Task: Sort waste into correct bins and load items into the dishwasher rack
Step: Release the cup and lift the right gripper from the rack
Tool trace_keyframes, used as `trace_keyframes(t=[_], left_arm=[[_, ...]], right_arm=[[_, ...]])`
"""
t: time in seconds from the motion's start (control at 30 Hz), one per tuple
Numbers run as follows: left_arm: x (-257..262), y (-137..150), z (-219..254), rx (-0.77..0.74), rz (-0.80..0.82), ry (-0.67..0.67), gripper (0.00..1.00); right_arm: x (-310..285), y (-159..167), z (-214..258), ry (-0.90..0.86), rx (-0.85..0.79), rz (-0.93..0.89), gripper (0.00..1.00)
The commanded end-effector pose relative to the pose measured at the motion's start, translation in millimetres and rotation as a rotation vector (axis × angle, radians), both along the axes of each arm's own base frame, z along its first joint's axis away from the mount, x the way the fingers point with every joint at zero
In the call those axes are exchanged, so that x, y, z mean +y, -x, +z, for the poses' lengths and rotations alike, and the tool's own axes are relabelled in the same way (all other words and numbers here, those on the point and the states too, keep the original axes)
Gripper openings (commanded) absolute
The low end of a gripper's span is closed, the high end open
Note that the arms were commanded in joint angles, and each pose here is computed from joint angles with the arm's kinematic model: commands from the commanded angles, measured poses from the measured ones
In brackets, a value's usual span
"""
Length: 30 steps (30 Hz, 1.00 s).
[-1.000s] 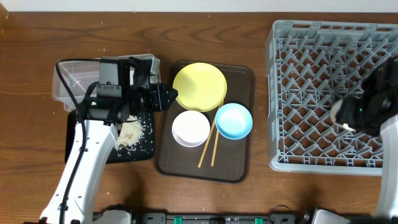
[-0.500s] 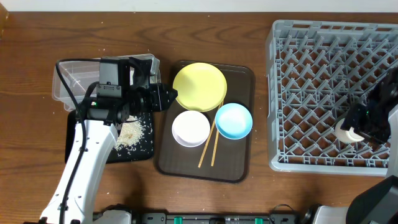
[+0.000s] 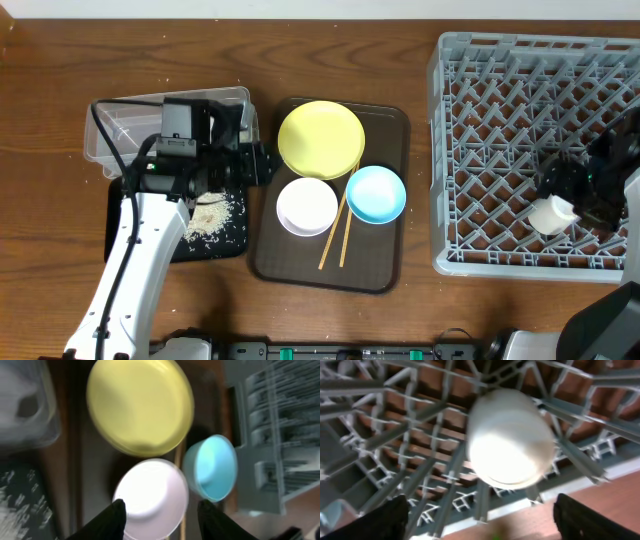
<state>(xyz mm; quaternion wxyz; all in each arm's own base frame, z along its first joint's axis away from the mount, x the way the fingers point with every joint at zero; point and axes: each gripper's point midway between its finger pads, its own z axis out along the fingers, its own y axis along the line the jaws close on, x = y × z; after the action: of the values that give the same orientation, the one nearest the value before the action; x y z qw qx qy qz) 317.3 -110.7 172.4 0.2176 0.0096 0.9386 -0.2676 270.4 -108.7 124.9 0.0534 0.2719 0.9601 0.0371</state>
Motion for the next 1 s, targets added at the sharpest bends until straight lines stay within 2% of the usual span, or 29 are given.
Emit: trace_keyframes(t=[0.0, 0.1, 0.23, 0.4, 0.67, 0.97], left_arm=[[25.1, 2.8, -10.5, 0.025, 0.065, -0.146, 0.53], [38.6, 11.8, -19.7, 0.074, 0.096, -0.221, 0.55], [44.7, 17.0, -23.7, 0.099, 0.108, -0.254, 0.56], [44.5, 16.9, -23.6, 0.099, 0.108, -0.253, 0.57], [44.5, 16.9, -23.6, 0.099, 0.108, -0.253, 0.57], [44.5, 16.9, -23.6, 0.099, 0.108, -0.253, 0.57]], right_arm=[[19.3, -19.9, 11.8, -0.110, -0.106, 0.058, 0.87], [44.1, -43.2, 32.0, -0.173, -0.234, 0.156, 0.84], [87.3, -70.9, 57.8, -0.202, -0.392, 0.340, 0.82], [153.9, -86.8, 63.7, -0.196, -0.456, 0.587, 0.78], [235.1, -91.5, 40.1, -0.047, -0.426, 0.878, 0.76], [278.4, -80.4, -18.9, -0.018, -0.265, 1.002, 0.75]])
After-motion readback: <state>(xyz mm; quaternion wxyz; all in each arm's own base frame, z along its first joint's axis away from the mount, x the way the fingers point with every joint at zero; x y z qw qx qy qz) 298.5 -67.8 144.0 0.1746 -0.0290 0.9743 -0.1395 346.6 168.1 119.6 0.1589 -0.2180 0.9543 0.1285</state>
